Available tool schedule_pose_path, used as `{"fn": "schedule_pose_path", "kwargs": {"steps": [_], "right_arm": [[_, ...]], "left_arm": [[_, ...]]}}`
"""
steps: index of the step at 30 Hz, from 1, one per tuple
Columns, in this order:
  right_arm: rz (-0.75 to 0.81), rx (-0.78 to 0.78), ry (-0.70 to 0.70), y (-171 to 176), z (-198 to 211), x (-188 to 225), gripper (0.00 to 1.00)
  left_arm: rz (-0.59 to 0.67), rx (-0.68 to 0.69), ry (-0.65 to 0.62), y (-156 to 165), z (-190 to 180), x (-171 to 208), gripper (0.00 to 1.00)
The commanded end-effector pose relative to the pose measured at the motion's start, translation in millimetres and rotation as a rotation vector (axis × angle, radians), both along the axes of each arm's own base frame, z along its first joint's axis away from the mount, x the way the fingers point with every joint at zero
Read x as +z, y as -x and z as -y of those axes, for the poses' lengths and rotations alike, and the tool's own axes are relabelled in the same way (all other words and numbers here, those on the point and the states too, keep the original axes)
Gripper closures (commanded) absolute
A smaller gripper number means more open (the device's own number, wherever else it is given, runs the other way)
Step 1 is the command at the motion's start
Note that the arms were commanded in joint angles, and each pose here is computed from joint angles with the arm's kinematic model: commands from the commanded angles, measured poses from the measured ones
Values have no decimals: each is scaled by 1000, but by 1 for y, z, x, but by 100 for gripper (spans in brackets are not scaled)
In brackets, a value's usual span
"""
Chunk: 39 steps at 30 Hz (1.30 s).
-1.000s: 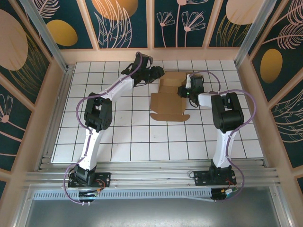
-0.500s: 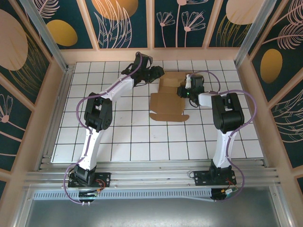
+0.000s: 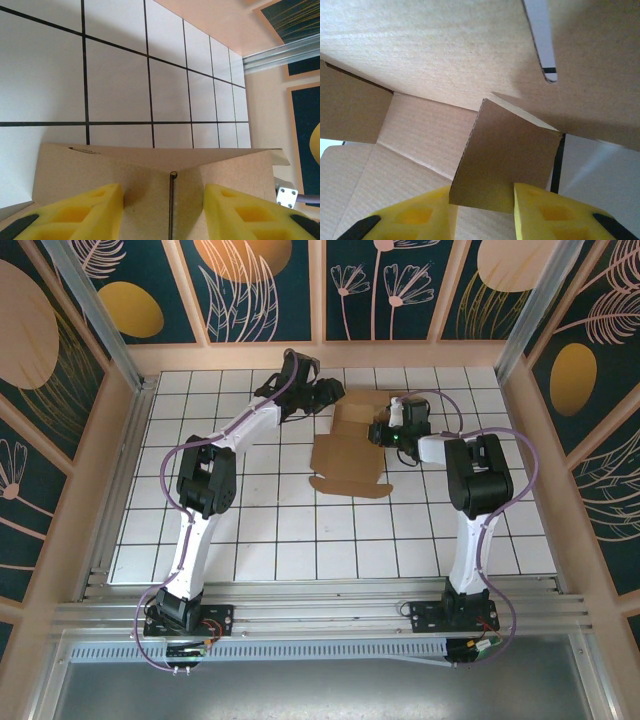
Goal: Fold the paper box
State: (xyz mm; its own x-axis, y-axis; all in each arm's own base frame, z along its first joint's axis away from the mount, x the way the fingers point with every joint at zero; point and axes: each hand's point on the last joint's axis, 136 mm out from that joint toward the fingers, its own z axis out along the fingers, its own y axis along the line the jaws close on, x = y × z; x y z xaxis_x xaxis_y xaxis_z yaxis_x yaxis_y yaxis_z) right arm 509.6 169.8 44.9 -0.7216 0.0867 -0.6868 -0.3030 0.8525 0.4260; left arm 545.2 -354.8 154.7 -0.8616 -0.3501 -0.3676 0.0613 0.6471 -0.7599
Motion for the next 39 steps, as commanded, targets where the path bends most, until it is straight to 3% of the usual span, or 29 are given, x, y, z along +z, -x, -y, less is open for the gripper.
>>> {"fn": "schedule_pose_path", "kwargs": {"steps": [1,12,25,39], "right_arm": [[7,125,-134,9,-37,12,65],[-152,49,-106,10,-26,-32,57],[31,-77,-247,9,23,71,55],[193,-98,-112,45,54,132,51]], "left_arm": [[-170,-89,-28,36,22,-54,54],[-170,-84,-30,36,22,-55,54],[-172,-40,-71,30,11,-62,53],[-173,-45,-59,28,10,-60,52]]}}
